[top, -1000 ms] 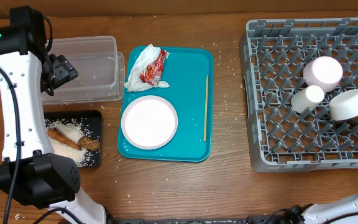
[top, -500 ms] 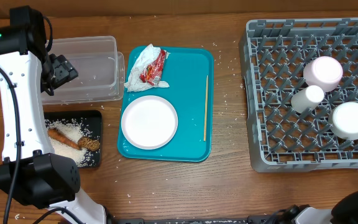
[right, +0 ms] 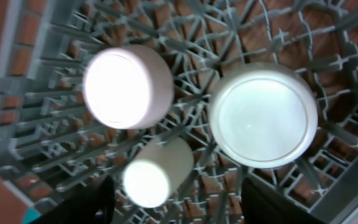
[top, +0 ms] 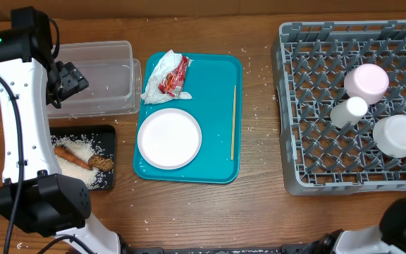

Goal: Sort waste into correct bins and load items into the dishwasher
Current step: 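Move the right gripper over the white plate on the teal tray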

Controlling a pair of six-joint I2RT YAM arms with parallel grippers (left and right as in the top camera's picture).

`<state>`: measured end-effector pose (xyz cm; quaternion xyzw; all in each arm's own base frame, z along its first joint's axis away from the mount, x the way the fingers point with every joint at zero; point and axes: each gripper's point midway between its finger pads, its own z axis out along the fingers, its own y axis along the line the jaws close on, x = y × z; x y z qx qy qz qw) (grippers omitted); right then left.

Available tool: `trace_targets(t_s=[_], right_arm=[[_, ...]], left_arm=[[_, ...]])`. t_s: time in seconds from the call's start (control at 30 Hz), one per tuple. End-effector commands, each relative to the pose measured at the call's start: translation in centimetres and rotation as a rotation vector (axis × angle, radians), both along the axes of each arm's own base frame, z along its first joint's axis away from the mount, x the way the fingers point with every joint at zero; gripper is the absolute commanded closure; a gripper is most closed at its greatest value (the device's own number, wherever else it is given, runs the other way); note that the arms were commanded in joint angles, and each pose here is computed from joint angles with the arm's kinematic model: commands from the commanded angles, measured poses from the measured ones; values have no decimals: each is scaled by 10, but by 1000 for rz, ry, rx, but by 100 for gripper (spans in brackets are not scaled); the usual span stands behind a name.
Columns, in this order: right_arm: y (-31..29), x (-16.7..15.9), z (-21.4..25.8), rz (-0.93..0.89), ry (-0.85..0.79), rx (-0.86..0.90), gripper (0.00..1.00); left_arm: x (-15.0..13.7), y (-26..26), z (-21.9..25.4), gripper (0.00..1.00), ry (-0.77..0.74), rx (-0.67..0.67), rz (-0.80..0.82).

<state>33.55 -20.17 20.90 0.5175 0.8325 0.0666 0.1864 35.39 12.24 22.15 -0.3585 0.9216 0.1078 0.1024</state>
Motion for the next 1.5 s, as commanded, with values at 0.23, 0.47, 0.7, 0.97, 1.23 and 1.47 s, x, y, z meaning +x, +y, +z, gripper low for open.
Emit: trace_targets(t_s=[0.23,0.47,0.7,0.97,1.23,1.47], right_arm=[[122,53,40,513,-283,185,31],[249,90,36,785,-293,116,10],[377,103,-27,973,-187,50,4],[474,58,-106,1097,18,115,4],[506,7,-153,1112,205,52,20],[503,-3,-170,1091,265,-30,29]], left_arm=[[2,-5,10,0,-32,7,-18],[2,-5,10,0,-32,7,-18],[2,-5,10,0,-32,6,-18],[2,-5,10,0,-32,7,-18],[2,-5,11,0,-33,7,-18],[2,-5,10,0,-32,7,-18]])
